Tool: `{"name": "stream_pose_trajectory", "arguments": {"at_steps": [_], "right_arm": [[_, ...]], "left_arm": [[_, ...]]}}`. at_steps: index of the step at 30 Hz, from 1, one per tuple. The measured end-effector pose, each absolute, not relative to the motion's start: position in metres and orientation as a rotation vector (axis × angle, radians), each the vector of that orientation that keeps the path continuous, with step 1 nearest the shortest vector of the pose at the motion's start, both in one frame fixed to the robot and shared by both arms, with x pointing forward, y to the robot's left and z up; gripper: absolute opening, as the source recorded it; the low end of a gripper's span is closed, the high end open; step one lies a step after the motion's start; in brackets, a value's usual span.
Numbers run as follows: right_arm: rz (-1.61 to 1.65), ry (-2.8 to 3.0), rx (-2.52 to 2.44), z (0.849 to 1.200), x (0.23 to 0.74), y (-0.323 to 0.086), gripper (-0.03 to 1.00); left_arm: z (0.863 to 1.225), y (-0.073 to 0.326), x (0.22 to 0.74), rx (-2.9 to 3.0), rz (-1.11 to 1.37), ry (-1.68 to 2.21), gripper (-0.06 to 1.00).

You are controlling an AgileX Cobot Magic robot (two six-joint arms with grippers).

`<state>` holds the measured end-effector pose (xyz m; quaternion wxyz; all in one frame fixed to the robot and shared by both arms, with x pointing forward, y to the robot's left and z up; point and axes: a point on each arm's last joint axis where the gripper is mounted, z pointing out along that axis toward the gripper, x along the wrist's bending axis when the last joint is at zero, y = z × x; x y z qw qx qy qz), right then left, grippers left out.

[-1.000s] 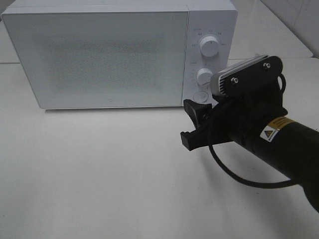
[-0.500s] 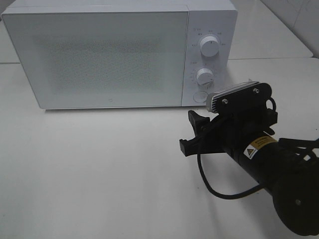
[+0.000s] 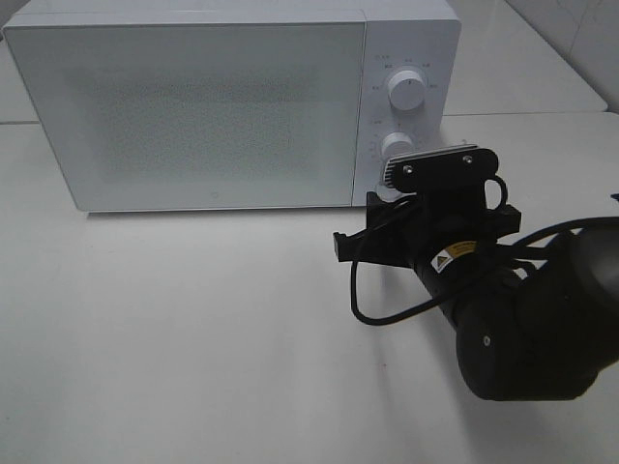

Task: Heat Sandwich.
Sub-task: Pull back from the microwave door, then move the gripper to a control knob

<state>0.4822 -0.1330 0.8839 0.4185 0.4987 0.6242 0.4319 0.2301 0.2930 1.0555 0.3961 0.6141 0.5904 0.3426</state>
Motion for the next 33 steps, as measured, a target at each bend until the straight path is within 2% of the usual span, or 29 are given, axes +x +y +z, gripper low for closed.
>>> {"name": "stream_pose_trajectory", "arguments": {"at_steps": [21,28,33], "right_arm": [[1.026,1.514,1.211,0.874,0.526,-0.129,0.59],[1.054,1.487,1.190,0.882,0.534,-0.122,0.69],[1.066,1.471,1.185,0.884,0.539,-0.119,0.70]], "left_arm": [[1.056,0.293,0.230,1.556,0.868,1.496,0.66],[1.056,0.293,0.230,1.556,0.868,1.496,0.66],[1.056,0.293,0.230,1.556,0.868,1.496,0.66]]}}
